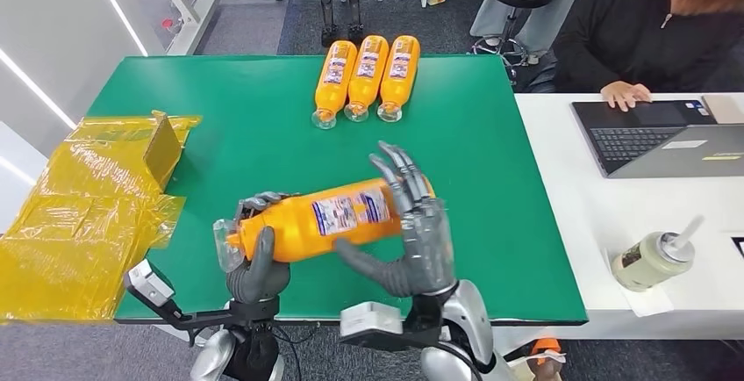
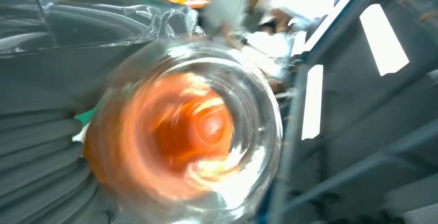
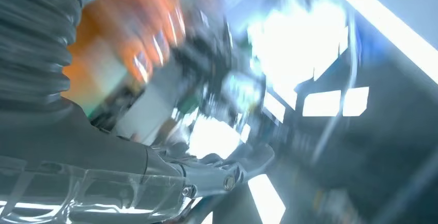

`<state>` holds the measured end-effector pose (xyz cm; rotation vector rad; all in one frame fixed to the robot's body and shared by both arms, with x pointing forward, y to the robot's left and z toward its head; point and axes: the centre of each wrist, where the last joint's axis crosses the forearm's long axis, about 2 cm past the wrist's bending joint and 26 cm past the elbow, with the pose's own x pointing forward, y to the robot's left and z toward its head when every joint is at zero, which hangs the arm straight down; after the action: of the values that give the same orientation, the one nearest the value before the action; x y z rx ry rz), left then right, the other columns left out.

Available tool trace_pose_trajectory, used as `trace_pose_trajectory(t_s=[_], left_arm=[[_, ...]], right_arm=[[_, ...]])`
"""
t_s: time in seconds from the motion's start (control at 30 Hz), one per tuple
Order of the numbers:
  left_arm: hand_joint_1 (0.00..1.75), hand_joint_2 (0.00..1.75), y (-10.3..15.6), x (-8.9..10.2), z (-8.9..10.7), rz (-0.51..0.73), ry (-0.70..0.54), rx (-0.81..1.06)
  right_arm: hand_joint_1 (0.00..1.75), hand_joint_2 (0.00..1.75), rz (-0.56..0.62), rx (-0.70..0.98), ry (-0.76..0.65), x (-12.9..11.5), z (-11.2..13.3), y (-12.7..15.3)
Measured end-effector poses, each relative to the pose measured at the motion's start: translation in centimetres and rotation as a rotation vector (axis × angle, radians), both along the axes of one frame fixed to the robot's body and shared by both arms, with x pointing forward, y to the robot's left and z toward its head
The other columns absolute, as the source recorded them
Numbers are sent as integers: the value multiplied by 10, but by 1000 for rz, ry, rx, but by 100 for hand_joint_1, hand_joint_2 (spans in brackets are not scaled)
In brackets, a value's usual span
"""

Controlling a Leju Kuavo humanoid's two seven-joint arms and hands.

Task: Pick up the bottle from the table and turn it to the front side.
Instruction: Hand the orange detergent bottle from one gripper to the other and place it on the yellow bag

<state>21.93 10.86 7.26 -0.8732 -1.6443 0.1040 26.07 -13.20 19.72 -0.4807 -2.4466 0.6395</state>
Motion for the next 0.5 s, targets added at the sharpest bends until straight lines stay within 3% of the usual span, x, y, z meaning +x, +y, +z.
trace_pose_trajectory(t_s=[0.13, 0.27, 0.5], left_arm=[[175, 175, 7, -5, -9, 86, -52, 161], [175, 175, 25, 8, -9, 205, -222, 434], [175, 175, 67, 23, 7, 394, -441, 750]], right_arm=[[0, 175, -60, 122, -122, 7, 2, -15], [0, 175, -58, 125, -116, 10, 1, -16], [0, 175, -14, 145, -97, 16, -10, -22]])
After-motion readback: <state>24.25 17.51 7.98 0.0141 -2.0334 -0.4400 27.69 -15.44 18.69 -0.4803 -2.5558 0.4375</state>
